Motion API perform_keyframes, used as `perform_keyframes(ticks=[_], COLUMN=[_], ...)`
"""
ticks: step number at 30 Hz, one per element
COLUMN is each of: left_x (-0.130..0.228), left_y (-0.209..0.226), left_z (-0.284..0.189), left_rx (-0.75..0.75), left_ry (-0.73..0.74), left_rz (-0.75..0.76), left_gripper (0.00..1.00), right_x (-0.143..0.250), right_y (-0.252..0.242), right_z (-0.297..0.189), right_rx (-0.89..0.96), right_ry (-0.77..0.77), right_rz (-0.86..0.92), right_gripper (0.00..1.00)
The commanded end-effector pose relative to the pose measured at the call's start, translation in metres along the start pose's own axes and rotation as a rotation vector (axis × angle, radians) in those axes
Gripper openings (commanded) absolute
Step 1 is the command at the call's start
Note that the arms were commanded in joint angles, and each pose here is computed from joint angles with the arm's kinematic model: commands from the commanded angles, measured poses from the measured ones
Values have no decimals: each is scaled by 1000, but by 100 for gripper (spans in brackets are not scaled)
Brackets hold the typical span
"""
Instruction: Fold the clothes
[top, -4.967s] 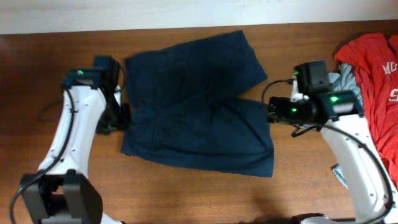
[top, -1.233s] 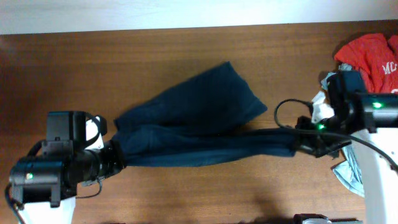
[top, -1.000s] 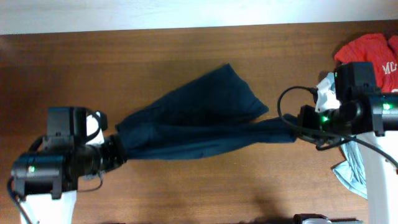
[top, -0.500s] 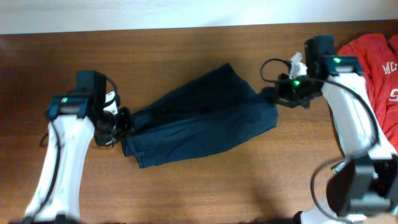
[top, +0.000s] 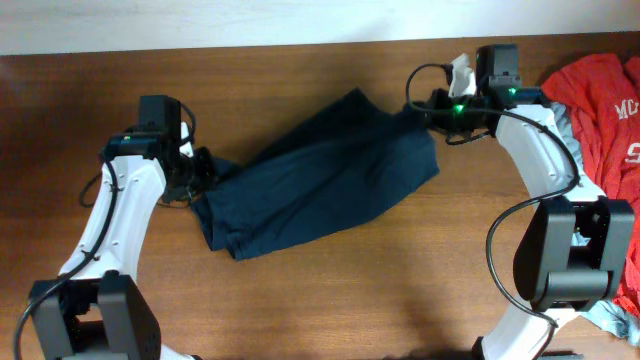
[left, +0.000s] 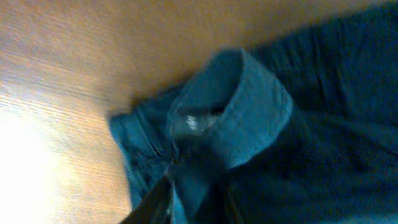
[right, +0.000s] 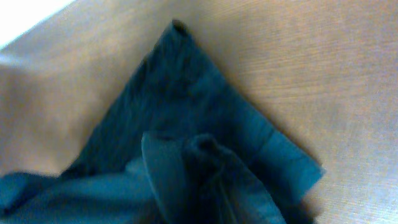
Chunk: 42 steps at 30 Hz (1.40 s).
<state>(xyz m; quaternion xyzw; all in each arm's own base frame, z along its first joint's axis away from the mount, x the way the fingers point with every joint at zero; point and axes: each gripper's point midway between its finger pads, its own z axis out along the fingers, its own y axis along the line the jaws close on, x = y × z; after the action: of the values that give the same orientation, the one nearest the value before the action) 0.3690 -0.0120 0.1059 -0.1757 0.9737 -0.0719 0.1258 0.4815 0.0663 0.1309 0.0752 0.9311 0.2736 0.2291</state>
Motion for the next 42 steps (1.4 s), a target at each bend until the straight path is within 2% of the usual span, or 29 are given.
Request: perform_keyframes(ticks=[1,3,4,10,16,18,20,21,24,27,29,32,36,42], left_x=[-17,-21,-22,-22,-27,-26,-17,-12,8,30,41,39,21,12], left_y=[18,21,24,32,19,1,-22,-30,-50,-74,-90,-94,-69,-44], left_z=[-2,-6,-9,-41,-79,-84,-84,-80,-66,-47,-30,-3,39,85], left_rx=[-87,-103,-108,-130,-110,-37,51,70,85,117,133,63,-73,-110], left_ry=[-67,-76,-75,-38,-51,-50,-30,-16,26,48,35,-23,-60,-6], left_rz=[-11,-15,-22,-40,74,170,303,365,589,802,934,988,852,727], left_gripper=[42,44,44,50,49,36,16,9,3,0,1,0,0,0], right_x=[-11,-12,-13,0,22,29,38,43,56,69,75,84,107,140], right_y=[10,13,12,-10,-30,-29,-20,-13,4,21,29,30,33,17], right_z=[3,5,5,-3,-13,-14,-13,-11,-5,6,14,30,61,104], right_rx=[14,23,25,61,91,86,48,24,-3,-4,17,90,105,134], right_ry=[-43,-52,-53,5,99,127,164,182,227,260,269,279,349,455], right_rz=[-52,-66,-66,-11,19,10,6,-4,-28,-76,-115,-145,-169,-163], right_gripper=[66,84,87,88,86,78,65,57,25,8,7,7,6,4])
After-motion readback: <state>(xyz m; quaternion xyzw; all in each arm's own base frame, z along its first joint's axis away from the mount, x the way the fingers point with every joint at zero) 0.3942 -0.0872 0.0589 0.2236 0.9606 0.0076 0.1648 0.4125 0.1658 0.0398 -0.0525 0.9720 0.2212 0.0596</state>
